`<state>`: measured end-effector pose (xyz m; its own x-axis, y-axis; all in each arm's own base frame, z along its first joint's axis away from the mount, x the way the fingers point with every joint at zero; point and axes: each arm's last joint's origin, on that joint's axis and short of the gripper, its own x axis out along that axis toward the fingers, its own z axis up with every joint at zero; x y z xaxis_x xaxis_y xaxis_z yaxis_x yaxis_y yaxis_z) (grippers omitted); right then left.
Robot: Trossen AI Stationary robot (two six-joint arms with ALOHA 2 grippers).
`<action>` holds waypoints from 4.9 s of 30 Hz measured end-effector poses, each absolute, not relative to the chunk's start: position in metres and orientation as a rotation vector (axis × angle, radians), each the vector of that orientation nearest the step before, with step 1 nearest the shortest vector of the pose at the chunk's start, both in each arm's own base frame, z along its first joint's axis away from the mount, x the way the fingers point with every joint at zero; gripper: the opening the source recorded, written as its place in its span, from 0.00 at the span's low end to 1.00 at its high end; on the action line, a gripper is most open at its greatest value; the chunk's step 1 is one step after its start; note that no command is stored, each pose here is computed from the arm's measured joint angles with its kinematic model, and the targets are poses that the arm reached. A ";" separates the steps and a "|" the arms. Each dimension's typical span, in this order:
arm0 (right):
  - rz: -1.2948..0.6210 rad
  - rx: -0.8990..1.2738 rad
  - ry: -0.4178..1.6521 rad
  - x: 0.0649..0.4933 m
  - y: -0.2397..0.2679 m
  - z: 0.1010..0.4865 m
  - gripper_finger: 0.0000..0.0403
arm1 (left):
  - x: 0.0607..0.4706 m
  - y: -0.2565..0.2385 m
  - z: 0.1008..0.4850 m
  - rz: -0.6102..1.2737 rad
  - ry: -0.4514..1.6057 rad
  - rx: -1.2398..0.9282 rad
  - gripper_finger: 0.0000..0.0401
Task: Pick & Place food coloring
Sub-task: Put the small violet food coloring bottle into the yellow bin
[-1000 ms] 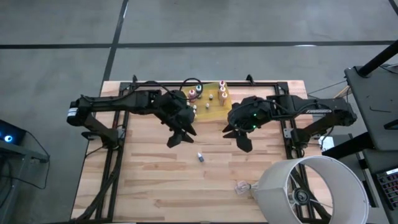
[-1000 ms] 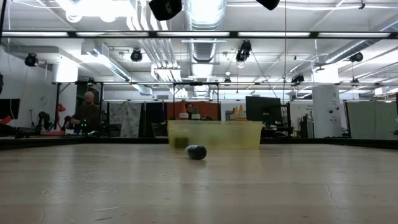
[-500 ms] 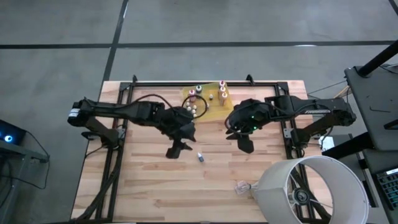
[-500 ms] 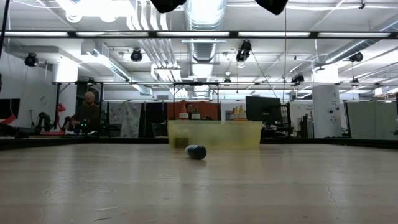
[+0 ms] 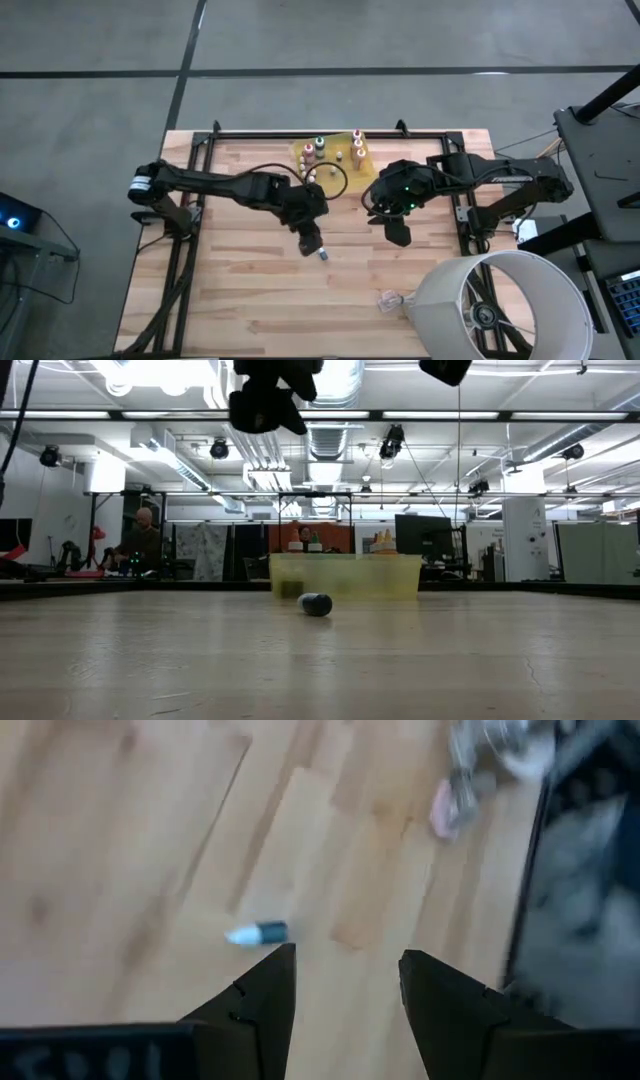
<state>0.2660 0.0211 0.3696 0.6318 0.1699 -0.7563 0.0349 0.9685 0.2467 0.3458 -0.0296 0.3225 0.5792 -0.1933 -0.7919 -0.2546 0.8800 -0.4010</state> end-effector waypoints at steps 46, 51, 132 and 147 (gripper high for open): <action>-0.046 0.059 0.897 0.191 0.011 0.398 0.23 | 0.432 -0.064 0.262 0.966 1.186 -1.253 0.37; -0.044 0.057 0.897 0.191 0.011 0.398 0.22 | 0.435 -0.068 0.250 0.993 1.141 -1.272 0.37; -0.009 -0.010 0.842 0.196 0.011 0.401 0.21 | 0.443 -0.054 0.206 0.865 1.074 -1.377 0.14; 0.005 -0.027 0.719 0.203 0.012 0.413 0.30 | 0.427 -0.027 0.331 0.314 0.896 -0.987 0.14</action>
<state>0.2028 0.0116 0.4133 0.7526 -0.0043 -0.6584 -0.0142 0.9996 -0.0228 0.4275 -0.0268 0.3312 0.6154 -0.1528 -0.7732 -0.6020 0.5421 -0.5863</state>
